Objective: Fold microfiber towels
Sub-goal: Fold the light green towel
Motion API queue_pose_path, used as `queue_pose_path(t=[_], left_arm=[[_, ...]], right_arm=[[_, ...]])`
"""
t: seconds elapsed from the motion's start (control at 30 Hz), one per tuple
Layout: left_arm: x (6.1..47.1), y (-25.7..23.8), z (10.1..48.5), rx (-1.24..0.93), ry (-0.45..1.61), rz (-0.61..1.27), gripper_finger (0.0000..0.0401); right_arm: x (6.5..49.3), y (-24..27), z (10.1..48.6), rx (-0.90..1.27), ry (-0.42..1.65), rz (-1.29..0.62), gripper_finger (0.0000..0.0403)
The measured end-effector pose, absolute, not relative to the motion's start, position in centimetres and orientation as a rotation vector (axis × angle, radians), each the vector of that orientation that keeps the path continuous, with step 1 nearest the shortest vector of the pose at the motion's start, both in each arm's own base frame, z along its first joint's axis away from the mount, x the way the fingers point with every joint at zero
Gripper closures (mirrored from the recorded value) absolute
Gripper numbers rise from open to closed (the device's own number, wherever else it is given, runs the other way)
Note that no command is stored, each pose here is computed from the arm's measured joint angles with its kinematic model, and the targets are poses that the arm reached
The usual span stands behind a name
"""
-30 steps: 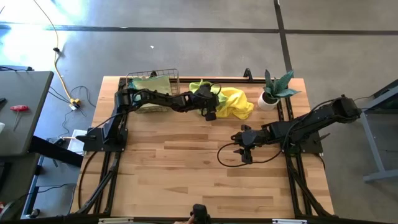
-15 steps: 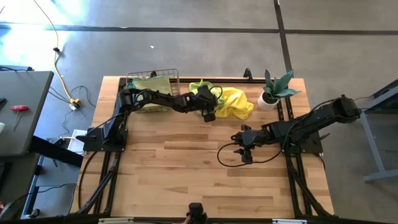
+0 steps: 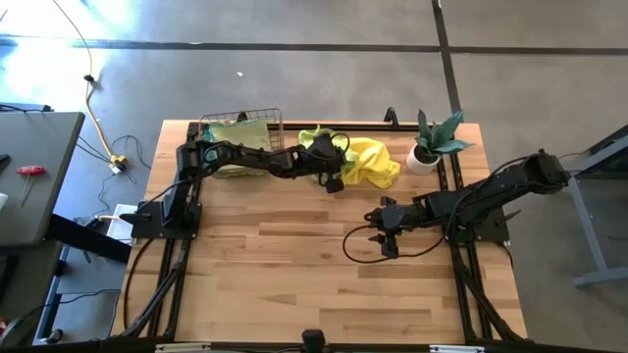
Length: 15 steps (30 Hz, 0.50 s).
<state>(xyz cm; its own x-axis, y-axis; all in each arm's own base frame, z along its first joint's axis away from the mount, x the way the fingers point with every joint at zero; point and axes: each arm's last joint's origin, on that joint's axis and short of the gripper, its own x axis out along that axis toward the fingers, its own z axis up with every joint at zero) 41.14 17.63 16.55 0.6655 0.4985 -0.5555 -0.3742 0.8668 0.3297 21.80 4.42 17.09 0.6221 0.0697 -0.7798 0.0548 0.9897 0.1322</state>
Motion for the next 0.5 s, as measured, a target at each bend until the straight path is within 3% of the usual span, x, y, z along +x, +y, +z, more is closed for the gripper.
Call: queue_pose_path(t=[0.3, 0.5], left_arm=[[42.1, 11.6, 20.0, 0.167, 0.621, 0.38, 0.04], [42.2, 6.4, 21.4, 0.266, 0.653, 0.445, 0.04]], right_arm=[[21.8, 4.4, 17.1, 0.148, 0.9, 0.009, 0.0221], [21.8, 4.4, 17.1, 0.149, 0.9, 0.009, 0.0221]])
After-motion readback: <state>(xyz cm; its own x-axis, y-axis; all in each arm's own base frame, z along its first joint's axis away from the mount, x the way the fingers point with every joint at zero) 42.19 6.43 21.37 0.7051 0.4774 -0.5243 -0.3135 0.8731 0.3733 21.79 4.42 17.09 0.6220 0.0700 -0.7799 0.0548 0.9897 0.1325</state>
